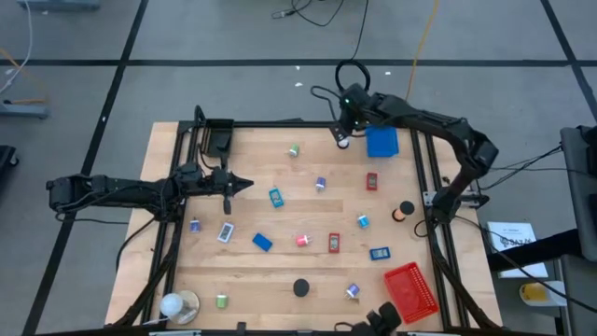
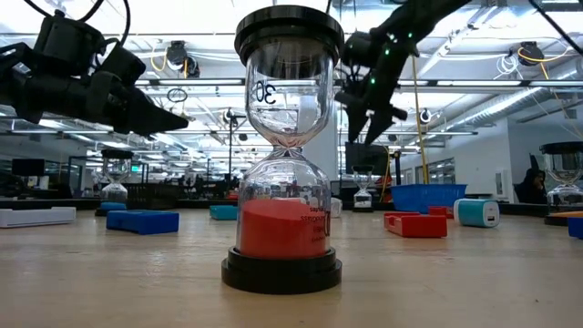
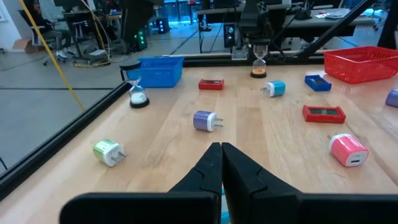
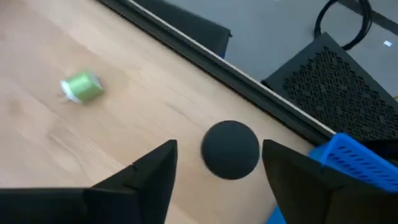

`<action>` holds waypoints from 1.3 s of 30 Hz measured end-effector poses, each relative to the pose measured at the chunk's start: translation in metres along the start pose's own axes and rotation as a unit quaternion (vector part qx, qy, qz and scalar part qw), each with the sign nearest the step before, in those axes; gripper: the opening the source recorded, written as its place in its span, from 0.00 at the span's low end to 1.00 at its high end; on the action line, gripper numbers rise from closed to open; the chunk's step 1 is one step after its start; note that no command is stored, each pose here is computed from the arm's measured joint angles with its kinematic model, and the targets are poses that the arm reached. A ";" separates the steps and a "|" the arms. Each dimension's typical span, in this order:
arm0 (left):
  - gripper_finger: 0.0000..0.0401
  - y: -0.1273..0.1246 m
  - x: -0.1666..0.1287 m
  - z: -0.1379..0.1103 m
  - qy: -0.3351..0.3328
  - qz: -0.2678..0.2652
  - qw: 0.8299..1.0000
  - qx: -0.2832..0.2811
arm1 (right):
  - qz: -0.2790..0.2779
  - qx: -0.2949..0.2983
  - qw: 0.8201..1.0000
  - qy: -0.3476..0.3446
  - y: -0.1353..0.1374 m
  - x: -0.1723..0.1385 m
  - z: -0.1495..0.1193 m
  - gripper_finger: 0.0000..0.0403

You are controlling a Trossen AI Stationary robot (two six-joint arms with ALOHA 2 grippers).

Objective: Pick & Place Office items
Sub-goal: Put the white sand timer into the blue basket

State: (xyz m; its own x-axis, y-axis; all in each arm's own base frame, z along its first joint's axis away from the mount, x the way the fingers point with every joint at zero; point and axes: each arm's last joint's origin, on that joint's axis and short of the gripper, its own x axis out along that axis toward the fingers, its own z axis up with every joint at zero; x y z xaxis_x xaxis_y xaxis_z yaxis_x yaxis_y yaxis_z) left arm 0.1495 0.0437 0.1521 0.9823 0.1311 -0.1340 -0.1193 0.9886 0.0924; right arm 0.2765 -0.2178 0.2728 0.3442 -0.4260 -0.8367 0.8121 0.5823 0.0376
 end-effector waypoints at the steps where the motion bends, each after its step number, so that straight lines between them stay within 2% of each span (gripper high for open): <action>1: 0.02 0.000 0.000 0.000 0.000 0.000 1.000 0.000 | -0.003 -0.003 1.000 0.006 -0.002 0.003 0.000 0.60; 7: 0.07 0.000 0.000 0.000 0.000 0.000 1.000 0.000 | -0.008 -0.021 1.000 0.014 -0.004 0.015 0.000 0.64; 20: 0.08 0.000 0.000 0.000 0.001 0.000 1.000 -0.005 | -0.016 -0.039 0.998 0.047 -0.002 0.041 -0.005 0.65; 25: 0.08 0.000 0.000 -0.001 0.007 0.000 1.000 -0.007 | -0.014 -0.034 0.999 0.040 -0.002 0.042 -0.005 0.65; 32: 0.08 0.000 0.000 -0.002 0.008 0.000 1.000 -0.007 | -0.011 -0.034 0.999 0.025 -0.004 0.060 -0.019 0.65; 39: 0.08 0.000 0.000 -0.002 0.008 0.000 1.000 -0.007 | -0.012 -0.036 0.999 0.018 -0.007 0.063 -0.020 0.60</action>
State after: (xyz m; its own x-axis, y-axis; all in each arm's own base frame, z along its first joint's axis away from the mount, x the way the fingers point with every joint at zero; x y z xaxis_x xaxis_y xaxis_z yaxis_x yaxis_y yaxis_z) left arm 0.1493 0.0436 0.1505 0.9798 0.1316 -0.1504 -0.1209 0.9896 0.0783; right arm 0.2833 -0.2342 0.2092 0.3076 -0.4153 -0.8561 0.7833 0.6214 -0.0200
